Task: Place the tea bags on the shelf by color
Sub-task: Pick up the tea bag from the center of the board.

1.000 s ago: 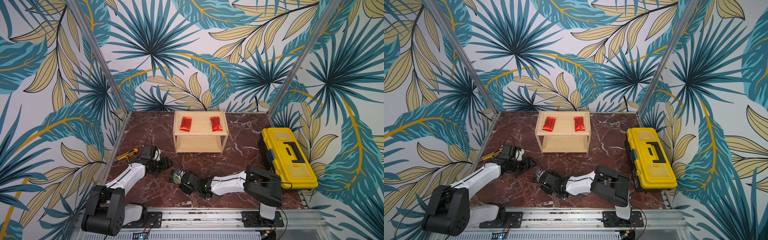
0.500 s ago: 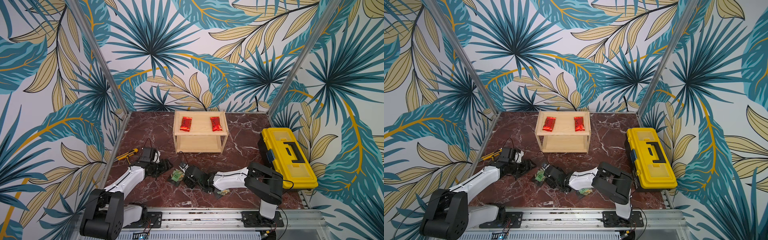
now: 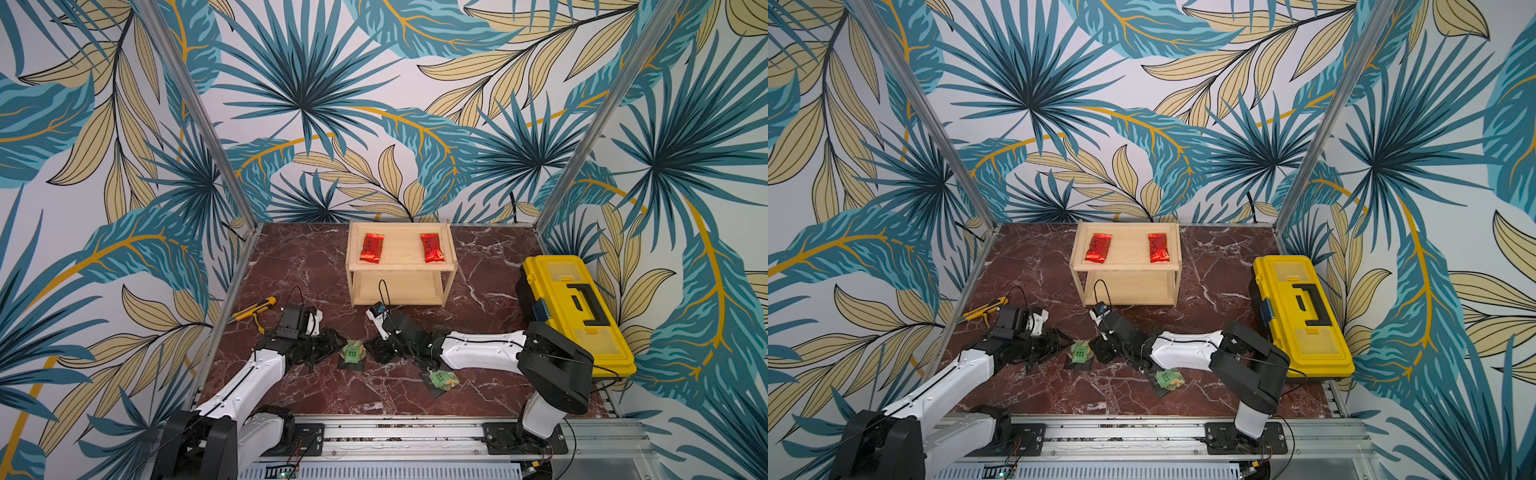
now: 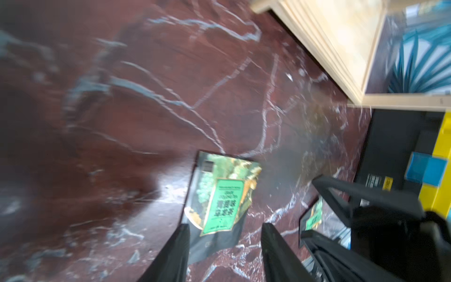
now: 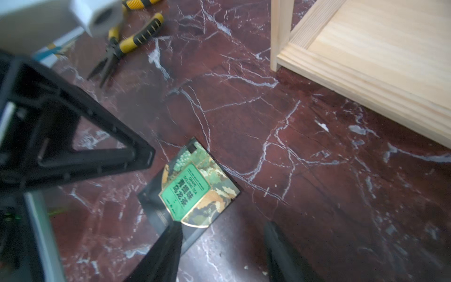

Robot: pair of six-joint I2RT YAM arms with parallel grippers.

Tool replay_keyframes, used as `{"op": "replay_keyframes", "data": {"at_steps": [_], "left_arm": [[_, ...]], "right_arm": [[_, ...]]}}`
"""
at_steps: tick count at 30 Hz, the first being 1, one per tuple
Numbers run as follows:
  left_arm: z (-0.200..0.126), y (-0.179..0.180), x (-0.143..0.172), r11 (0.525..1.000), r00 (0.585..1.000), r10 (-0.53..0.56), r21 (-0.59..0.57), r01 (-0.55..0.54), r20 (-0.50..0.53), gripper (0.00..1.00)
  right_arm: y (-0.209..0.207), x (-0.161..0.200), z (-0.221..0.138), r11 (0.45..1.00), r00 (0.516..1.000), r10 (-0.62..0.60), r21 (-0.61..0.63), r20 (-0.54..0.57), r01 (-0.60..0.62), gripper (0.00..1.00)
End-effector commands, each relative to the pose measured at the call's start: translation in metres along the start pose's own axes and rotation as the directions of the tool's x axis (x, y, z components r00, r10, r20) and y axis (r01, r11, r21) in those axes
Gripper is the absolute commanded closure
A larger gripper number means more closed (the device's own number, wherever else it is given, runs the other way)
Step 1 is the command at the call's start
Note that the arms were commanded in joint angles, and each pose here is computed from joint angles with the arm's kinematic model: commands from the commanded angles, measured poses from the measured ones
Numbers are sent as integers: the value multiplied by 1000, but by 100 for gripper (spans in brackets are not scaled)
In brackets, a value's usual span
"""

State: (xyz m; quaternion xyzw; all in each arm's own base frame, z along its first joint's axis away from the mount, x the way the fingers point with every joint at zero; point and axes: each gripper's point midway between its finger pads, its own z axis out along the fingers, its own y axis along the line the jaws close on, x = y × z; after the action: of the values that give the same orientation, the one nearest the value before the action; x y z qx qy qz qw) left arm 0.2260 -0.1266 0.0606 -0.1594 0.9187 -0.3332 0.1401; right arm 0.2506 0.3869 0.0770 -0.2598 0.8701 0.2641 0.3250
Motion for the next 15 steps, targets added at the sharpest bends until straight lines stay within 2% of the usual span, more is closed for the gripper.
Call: {"op": "replay_keyframes", "data": {"at_steps": [1, 8, 15], "left_arm": [[8, 0, 23, 999, 998, 23, 33, -20, -64, 53], [17, 13, 30, 1000, 997, 14, 11, -13, -82, 54], [20, 21, 30, 1000, 997, 6, -18, -8, -77, 54]], "right_arm": [[9, 14, 1, 988, 990, 124, -88, -66, -130, 42], [3, 8, 9, 951, 964, 250, -163, -89, -262, 42], [-8, 17, 19, 933, 939, 322, -129, -118, -336, 45]]}}
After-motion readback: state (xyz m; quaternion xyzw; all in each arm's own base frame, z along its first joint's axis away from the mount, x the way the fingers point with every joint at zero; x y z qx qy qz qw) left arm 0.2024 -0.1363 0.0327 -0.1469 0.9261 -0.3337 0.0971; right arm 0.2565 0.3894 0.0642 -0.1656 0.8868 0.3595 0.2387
